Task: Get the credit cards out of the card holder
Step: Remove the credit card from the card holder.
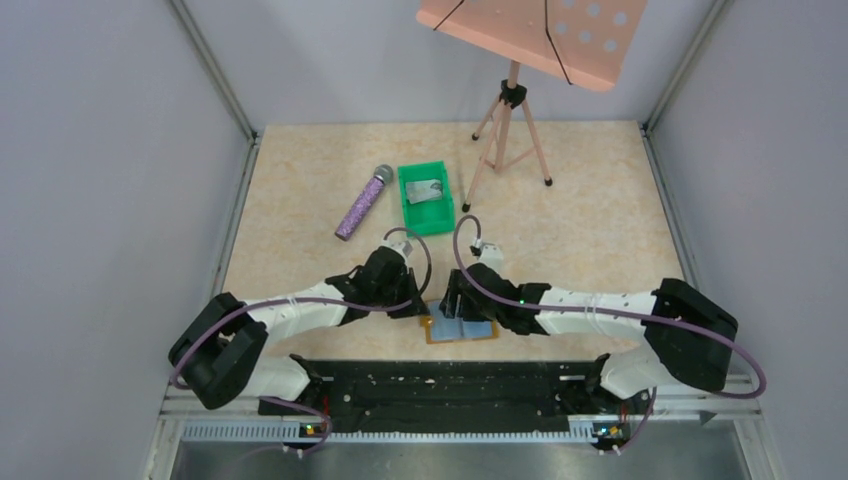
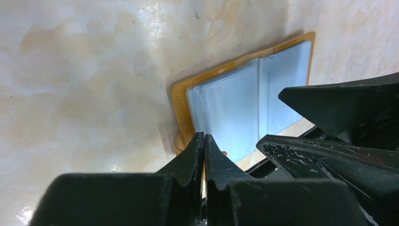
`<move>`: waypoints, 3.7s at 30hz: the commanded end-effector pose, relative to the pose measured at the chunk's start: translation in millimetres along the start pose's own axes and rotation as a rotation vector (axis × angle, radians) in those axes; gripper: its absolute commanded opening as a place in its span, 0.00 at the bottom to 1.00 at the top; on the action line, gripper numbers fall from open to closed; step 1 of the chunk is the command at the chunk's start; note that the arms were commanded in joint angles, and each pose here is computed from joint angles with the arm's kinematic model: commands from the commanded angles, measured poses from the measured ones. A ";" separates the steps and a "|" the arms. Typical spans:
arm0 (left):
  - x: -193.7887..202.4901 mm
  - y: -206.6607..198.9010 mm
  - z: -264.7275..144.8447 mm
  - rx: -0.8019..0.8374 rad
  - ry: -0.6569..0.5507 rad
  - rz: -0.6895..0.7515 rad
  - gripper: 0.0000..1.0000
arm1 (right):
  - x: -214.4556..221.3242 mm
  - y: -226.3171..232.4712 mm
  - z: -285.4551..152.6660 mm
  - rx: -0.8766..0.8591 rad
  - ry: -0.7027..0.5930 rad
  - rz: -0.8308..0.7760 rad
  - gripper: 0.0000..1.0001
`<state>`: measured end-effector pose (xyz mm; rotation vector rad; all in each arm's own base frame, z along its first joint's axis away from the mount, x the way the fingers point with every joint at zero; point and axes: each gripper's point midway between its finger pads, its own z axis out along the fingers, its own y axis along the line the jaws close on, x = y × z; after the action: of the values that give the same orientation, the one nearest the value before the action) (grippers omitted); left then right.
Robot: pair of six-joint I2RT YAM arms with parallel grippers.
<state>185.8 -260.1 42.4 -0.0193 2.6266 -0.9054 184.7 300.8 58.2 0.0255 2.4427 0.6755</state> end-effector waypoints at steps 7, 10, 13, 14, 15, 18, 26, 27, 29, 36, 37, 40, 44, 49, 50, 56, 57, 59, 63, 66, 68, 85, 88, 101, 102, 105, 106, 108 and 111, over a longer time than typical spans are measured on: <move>-2.8 7.3 -10.0 -0.032 -0.036 0.031 0.07 | 8.9 3.6 12.2 0.121 0.019 -0.085 0.69; -0.8 12.8 -12.1 -0.048 -0.043 0.025 0.07 | 13.4 3.3 17.0 0.161 0.029 -0.111 0.71; -2.8 18.7 -17.4 -0.075 -0.068 0.020 0.08 | 15.6 1.4 20.3 0.203 0.033 -0.137 0.71; -4.2 20.3 -19.9 -0.085 -0.080 0.020 0.09 | 15.4 1.0 21.1 0.213 0.031 -0.143 0.71; -6.0 21.6 -22.6 -0.094 -0.093 0.019 0.09 | 16.3 0.7 21.5 0.220 0.033 -0.150 0.72; -10.2 24.9 -30.2 -0.108 -0.131 0.019 0.09 | 19.5 -1.4 24.6 0.245 0.042 -0.163 0.72; -14.6 29.0 -42.9 -0.108 -0.187 -0.003 0.09 | 26.9 -4.1 33.4 0.288 0.061 -0.186 0.69; -14.4 29.2 -43.4 -0.107 -0.188 -0.003 0.08 | 26.6 -4.0 33.4 0.293 0.059 -0.186 0.68; -14.6 29.1 -44.6 -0.104 -0.192 -0.005 0.08 | 26.4 -5.5 33.9 0.300 0.057 -0.190 0.66; -15.9 23.9 -48.1 -0.082 -0.200 -0.010 0.08 | 28.0 -9.1 36.4 0.317 0.059 -0.197 0.61; -15.7 24.0 -48.1 -0.081 -0.200 -0.011 0.08 | 28.8 -9.7 36.9 0.320 0.061 -0.199 0.62; -15.0 26.4 -46.5 -0.091 -0.196 -0.009 0.08 | 30.4 -11.8 37.9 0.331 0.068 -0.204 0.64; -12.8 25.6 -43.4 -0.087 -0.179 -0.013 0.08 | 29.6 -13.5 37.9 0.358 0.065 -0.224 0.67; -13.7 24.3 -43.4 -0.081 -0.184 -0.017 0.08 | 33.2 -16.2 39.1 0.381 0.069 -0.248 0.67; -13.9 24.3 -43.6 -0.082 -0.184 -0.016 0.08 | 33.6 -17.1 39.3 0.386 0.070 -0.249 0.65; -14.1 24.2 -43.5 -0.083 -0.184 -0.014 0.08 | 27.7 -11.7 35.3 0.364 0.047 -0.232 0.58; -14.4 23.8 -43.4 -0.081 -0.183 -0.014 0.08 | 26.3 -9.6 34.4 0.350 0.041 -0.226 0.57; -13.9 23.7 -42.5 -0.082 -0.179 -0.013 0.08 | 25.3 -4.3 33.3 0.318 0.033 -0.211 0.55; -13.9 22.4 -41.9 -0.077 -0.175 -0.012 0.08 | 24.7 2.1 31.9 0.280 0.027 -0.187 0.51; -14.2 21.4 -41.6 -0.073 -0.175 -0.011 0.08 | 25.0 1.2 32.1 0.281 0.027 -0.185 0.49; -13.9 20.6 -41.2 -0.070 -0.171 -0.010 0.08 | 23.9 2.4 31.2 0.277 0.022 -0.178 0.49; -14.4 -27.5 -29.6 0.140 -0.089 0.015 0.13 | 8.7 15.8 16.1 0.079 -0.074 -0.038 0.37; -14.7 -32.7 -26.0 0.156 -0.069 0.027 0.15 | 4.6 13.7 10.7 0.046 -0.100 -0.005 0.36; -5.1 -77.9 -11.0 0.365 0.056 0.054 0.30 | -15.0 -7.3 -5.1 -0.018 -0.192 0.164 0.32; -3.9 -77.3 -9.8 0.360 0.058 0.051 0.30 | -18.2 -8.4 -6.8 -0.026 -0.201 0.177 0.32; -1.8 -69.5 -4.4 0.312 0.058 0.029 0.28 | -25.1 -12.9 -8.7 -0.048 -0.217 0.202 0.32; -1.4 -64.3 -1.7 0.285 0.059 0.020 0.27 | -27.0 -13.6 -8.9 -0.058 -0.217 0.205 0.32; -0.6 -60.1 1.3 0.264 0.060 0.017 0.26 | -28.2 -15.7 -8.5 -0.068 -0.215 0.211 0.32; 3.2 -54.9 6.4 0.231 0.065 0.021 0.25 | -26.0 -19.7 -8.3 -0.068 -0.212 0.218 0.32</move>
<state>169.5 -299.6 63.2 0.0981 2.5906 -1.2339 198.2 266.4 50.3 0.2944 2.2935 0.7001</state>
